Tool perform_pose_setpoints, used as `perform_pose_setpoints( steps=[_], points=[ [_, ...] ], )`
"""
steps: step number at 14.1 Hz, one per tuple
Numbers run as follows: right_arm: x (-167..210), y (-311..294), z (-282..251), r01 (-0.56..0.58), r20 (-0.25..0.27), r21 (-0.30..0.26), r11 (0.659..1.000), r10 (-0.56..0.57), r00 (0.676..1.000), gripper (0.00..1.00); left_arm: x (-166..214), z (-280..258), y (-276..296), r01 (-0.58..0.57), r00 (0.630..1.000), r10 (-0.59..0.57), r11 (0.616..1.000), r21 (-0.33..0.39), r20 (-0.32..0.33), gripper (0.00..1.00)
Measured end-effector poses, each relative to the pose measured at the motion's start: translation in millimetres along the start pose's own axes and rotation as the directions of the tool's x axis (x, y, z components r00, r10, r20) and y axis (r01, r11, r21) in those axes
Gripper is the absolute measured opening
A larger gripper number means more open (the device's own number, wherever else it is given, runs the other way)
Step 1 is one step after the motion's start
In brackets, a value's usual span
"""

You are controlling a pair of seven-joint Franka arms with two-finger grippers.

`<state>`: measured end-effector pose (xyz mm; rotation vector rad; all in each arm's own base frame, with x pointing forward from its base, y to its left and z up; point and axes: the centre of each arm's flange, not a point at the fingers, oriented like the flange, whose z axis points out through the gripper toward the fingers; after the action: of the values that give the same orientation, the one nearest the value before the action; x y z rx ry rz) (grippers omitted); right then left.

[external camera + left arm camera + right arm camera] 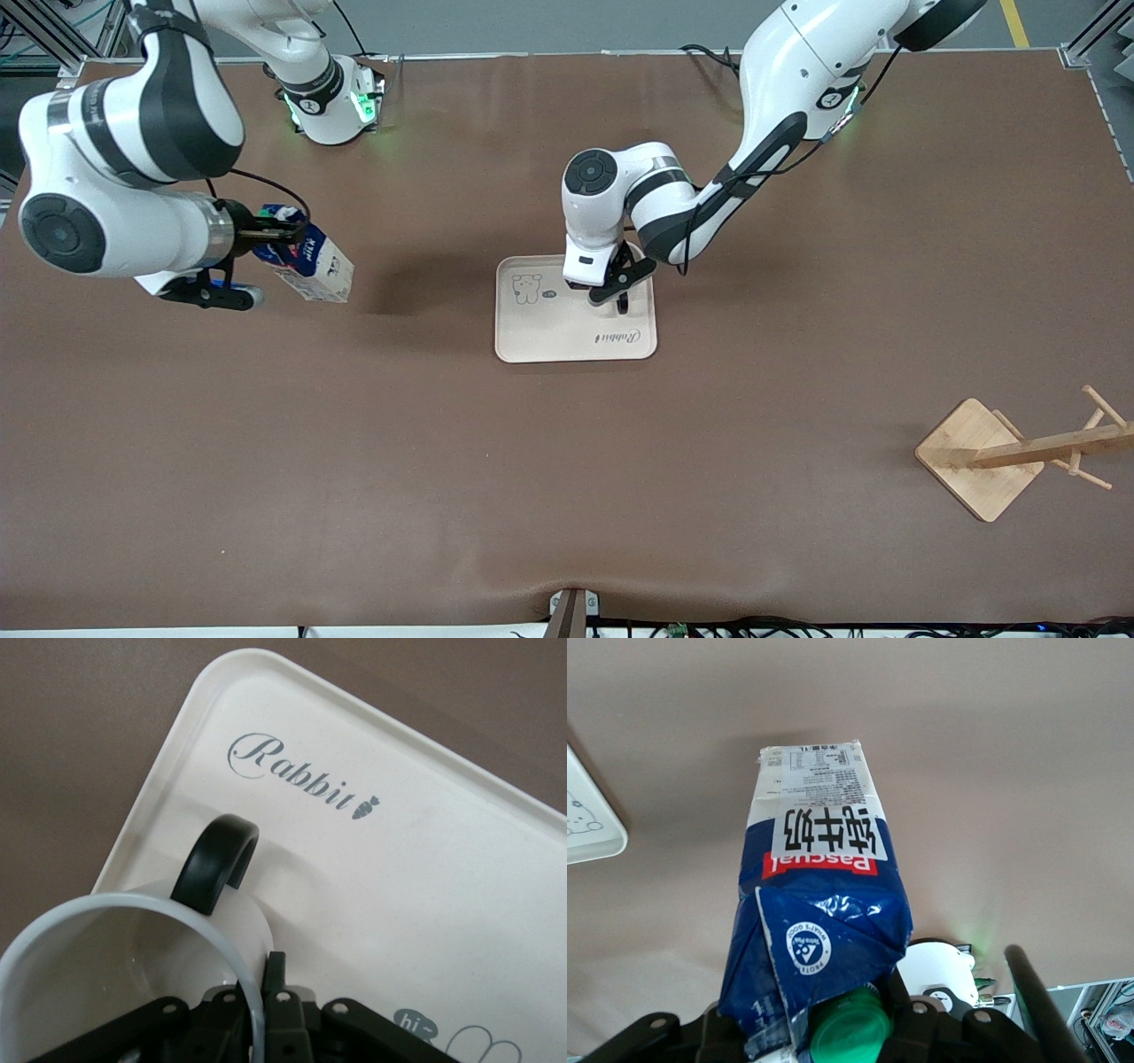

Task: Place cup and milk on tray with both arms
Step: 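Lower the mug onto the tray while the right gripper lifts the carton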

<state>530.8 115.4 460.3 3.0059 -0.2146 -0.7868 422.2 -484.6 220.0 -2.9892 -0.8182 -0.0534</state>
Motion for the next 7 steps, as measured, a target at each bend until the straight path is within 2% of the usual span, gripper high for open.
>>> perform_pose_setpoints(
  steps=[4,7],
  points=[
    [-3.5,-35.8,-5.9,-0.001,0.003,0.043,0.999,0.001,1.0,0.51,2.8,4.2,-2.2,0.012,1.0,-0.012,1.0,0.008,-0.001,0.05],
    [-0.2,-47.6,-7.2,-0.015,0.003,0.047,0.999,0.015,1.0,0.51,7.5,4.9,-3.1,0.028,1.0,-0.028,1.0,0.007,-0.013,0.14]
  ],
)
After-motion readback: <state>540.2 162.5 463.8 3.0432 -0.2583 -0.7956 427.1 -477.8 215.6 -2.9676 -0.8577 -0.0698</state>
